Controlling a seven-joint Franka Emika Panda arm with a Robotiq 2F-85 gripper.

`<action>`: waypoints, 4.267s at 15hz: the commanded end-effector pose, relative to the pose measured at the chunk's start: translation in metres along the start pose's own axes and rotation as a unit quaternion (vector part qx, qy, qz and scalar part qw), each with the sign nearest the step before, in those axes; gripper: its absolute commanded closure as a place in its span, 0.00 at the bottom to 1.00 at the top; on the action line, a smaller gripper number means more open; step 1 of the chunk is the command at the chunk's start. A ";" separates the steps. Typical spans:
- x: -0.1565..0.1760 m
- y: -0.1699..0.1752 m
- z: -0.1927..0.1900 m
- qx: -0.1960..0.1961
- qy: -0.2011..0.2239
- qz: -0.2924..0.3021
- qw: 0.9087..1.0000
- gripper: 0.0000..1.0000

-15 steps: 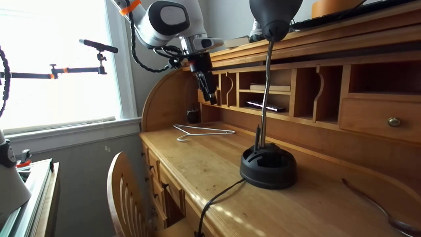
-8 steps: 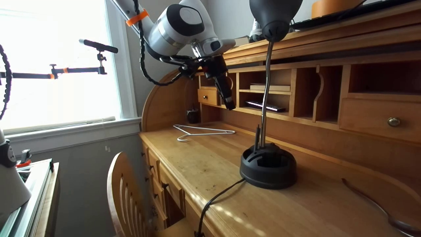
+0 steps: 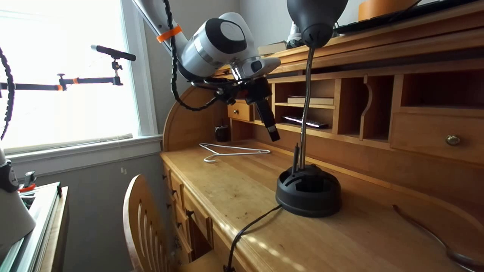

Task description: Put the pen from the lamp in the sneaker then put the sneaker on the desktop.

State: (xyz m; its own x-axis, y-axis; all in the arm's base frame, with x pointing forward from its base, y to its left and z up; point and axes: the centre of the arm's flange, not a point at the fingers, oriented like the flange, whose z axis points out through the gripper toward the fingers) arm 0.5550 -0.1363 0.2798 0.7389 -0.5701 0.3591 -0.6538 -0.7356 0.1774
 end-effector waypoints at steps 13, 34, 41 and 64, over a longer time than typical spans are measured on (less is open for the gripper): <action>0.030 -0.004 0.060 -0.048 0.033 0.005 0.998 0.30; 0.029 -0.011 0.058 -0.053 0.029 0.010 0.998 0.95; 0.027 -0.012 0.055 -0.051 0.024 0.011 0.998 0.27; 0.003 -0.024 -0.034 0.034 0.015 -0.010 0.999 0.97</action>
State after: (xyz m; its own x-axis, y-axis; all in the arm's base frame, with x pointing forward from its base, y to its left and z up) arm 0.5933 -0.1269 0.2745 0.7376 -0.5390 0.4066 -0.6447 -0.7412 0.1870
